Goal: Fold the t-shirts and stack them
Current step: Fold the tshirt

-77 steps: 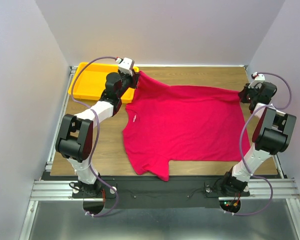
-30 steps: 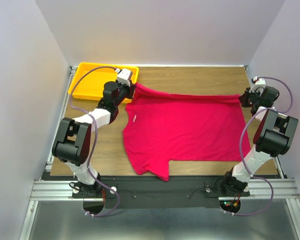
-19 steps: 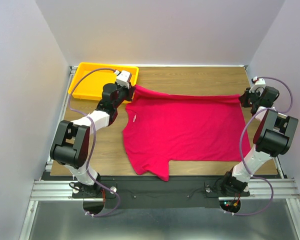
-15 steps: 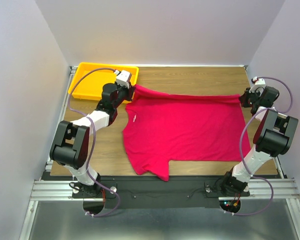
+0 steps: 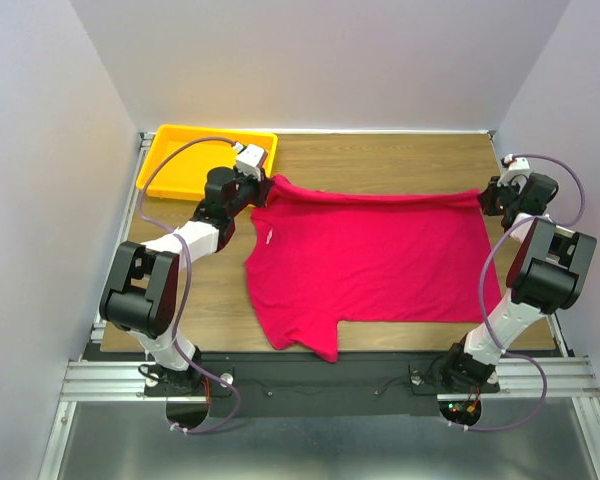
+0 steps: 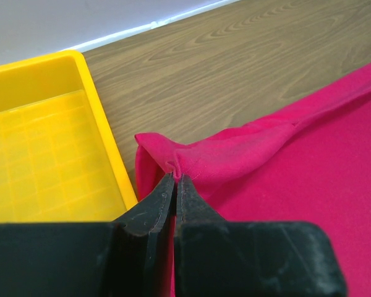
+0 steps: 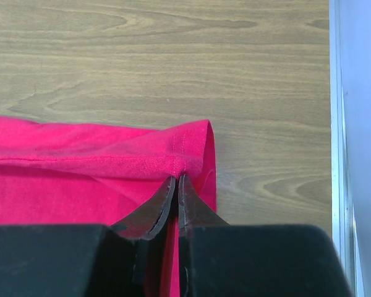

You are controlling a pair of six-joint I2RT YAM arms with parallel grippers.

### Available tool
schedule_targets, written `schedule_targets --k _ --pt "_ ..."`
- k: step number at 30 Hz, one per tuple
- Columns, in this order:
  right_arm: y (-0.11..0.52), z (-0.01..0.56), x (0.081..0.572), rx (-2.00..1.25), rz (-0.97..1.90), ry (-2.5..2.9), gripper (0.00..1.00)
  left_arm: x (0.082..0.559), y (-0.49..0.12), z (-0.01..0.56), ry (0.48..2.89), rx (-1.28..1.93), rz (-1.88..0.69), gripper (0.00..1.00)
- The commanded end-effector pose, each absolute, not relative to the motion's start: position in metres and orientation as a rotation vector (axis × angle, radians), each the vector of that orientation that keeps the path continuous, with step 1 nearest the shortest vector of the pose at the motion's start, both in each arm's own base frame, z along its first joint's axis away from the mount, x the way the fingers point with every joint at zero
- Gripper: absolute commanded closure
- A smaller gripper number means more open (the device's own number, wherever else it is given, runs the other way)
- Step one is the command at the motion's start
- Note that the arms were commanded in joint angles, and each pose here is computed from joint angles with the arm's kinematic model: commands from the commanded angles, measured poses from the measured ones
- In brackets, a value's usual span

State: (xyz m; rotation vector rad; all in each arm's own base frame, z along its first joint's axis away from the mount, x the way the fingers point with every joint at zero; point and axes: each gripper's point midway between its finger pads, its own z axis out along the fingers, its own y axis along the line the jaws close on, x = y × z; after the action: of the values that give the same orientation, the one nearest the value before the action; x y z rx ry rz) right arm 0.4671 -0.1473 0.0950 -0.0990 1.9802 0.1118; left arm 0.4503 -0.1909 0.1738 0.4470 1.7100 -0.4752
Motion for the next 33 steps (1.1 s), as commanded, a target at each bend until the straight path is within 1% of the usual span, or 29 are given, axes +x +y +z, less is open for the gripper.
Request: schedule_targets --k 1,5,9,10,13,15,16,18,20,22,24,29,33 --pt "-0.152 0.108 0.464 -0.125 0.075 1.948 0.90 0.446 -0.196 0.189 1.661 0.487 -0.482 1.00" --pt "-0.153 0.103 0.463 -0.134 0.070 1.961 0.88 0.444 -0.199 0.185 1.676 0.500 -0.488 1.00" --pt "-0.152 0.105 0.460 -0.151 0.055 1.960 0.82 0.442 -0.201 0.181 1.687 0.515 -0.493 1.00" --pt "-0.153 0.106 0.459 -0.152 0.047 1.958 0.75 0.441 -0.202 0.181 1.689 0.520 -0.496 1.00" --pt "-0.154 0.115 0.457 -0.163 0.023 1.946 0.66 0.438 -0.203 0.179 1.697 0.529 -0.498 1.00" --pt "-0.153 0.123 0.454 -0.175 0.014 1.934 0.57 0.436 -0.205 0.179 1.695 0.540 -0.503 1.00" --pt "-0.152 0.126 0.453 -0.179 0.012 1.929 0.50 0.435 -0.205 0.179 1.697 0.542 -0.504 1.00" --pt "-0.150 0.135 0.449 -0.188 0.011 1.921 0.41 0.433 -0.207 0.180 1.694 0.552 -0.507 1.00" --pt "-0.149 0.139 0.447 -0.187 0.010 1.920 0.26 0.432 -0.210 0.181 1.691 0.563 -0.508 1.00" --pt "-0.148 0.144 0.443 -0.183 0.012 1.924 0.16 0.432 -0.211 0.181 1.693 0.570 -0.505 1.00" --pt "-0.147 0.146 0.440 -0.160 0.020 1.936 0.11 0.430 -0.213 0.181 1.696 0.576 -0.505 1.00" --pt "-0.148 0.148 0.442 -0.051 0.092 2.007 0.11 0.428 -0.214 0.180 1.702 0.590 -0.492 1.00" --pt "-0.149 0.131 0.443 0.161 0.194 2.108 0.14 0.426 -0.217 0.178 1.710 0.613 -0.475 1.00"
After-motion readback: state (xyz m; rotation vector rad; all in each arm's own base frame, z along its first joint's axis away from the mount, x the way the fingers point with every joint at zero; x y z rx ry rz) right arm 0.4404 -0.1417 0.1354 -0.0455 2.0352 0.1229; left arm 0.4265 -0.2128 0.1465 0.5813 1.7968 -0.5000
